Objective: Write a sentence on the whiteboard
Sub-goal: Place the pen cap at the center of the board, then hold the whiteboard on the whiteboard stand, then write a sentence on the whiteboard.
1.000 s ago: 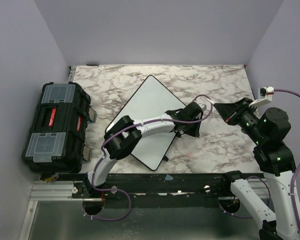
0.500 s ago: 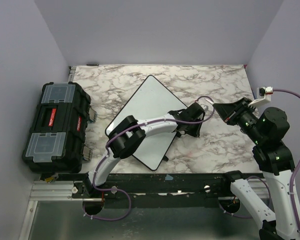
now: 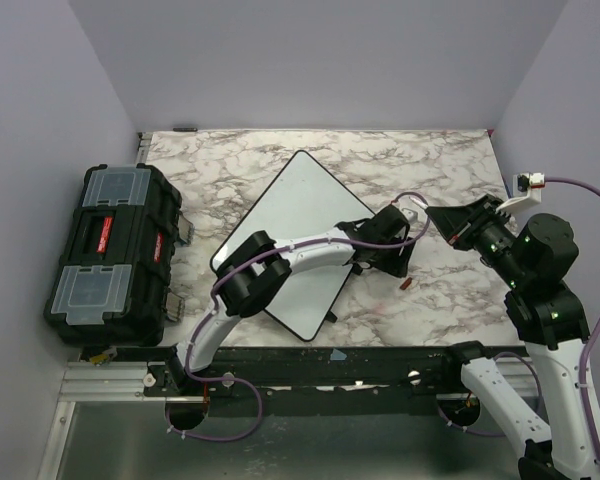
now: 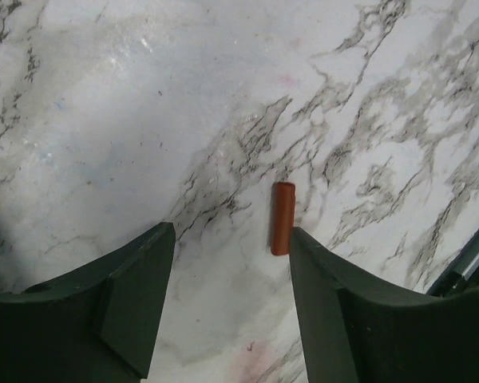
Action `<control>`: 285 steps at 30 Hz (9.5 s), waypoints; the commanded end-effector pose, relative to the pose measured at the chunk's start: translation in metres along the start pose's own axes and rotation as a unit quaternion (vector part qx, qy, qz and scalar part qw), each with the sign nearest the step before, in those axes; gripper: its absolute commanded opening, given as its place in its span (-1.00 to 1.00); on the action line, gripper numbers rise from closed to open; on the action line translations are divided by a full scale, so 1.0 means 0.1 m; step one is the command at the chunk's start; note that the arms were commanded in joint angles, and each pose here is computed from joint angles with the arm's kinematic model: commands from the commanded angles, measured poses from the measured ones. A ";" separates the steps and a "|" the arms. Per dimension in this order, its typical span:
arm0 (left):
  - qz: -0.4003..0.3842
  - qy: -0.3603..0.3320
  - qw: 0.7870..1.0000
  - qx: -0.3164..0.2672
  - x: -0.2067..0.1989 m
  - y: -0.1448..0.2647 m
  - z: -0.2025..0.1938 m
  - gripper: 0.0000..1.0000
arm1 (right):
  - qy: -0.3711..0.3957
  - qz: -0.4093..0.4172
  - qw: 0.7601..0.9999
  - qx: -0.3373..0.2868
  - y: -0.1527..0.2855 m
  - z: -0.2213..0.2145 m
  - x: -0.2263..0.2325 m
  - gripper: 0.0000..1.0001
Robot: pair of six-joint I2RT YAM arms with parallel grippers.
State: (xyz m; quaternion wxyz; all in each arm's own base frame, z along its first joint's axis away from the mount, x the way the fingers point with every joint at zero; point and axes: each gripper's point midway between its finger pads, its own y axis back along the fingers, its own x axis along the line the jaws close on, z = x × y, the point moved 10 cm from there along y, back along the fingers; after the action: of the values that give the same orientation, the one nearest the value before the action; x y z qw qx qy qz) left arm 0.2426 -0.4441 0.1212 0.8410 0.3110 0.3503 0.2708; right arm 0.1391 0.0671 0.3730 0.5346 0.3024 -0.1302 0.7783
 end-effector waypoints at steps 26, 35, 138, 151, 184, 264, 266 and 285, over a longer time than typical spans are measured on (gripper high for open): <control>0.004 -0.088 0.992 -0.089 0.37 2.23 -0.26 0.29 | 0.047 0.036 0.998 -0.016 0.07 0.36 0.29 -0.99; 0.050 -0.017 0.985 -0.163 1.03 3.06 -0.12 0.46 | 0.056 0.124 0.991 0.021 0.02 0.26 0.34 -0.99; -0.036 -0.014 0.998 -0.042 1.47 2.59 0.09 -1.00 | 0.226 0.211 0.929 0.204 -1.08 -1.90 1.37 -0.99; -0.035 -0.018 0.998 -0.050 1.42 2.65 0.10 -1.00 | 0.232 0.212 0.924 0.216 -1.17 -2.12 1.43 -0.99; -0.033 -0.021 0.998 -0.046 1.41 2.63 0.08 -1.00 | 0.249 0.152 0.922 0.255 -1.13 -2.37 1.09 -0.99; -0.033 -0.031 0.998 -0.046 1.35 2.65 0.05 -1.00 | 0.246 0.049 0.947 0.199 -1.32 -2.24 1.16 -0.99; -0.033 -0.031 0.998 -0.045 1.34 2.65 0.05 -1.00 | 0.246 0.052 0.947 0.201 -1.31 -2.24 1.17 -0.99; -0.015 -0.029 0.998 -0.048 1.32 2.73 0.10 -1.00 | 0.225 0.084 0.954 0.181 -1.09 -1.96 1.18 -0.99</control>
State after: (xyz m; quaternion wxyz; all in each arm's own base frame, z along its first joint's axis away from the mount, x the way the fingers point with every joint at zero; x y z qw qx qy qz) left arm 0.2805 -0.1768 0.2610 0.8705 0.2447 0.3221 0.2802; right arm 0.1462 0.3113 0.2755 0.4134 0.2048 0.1182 0.8793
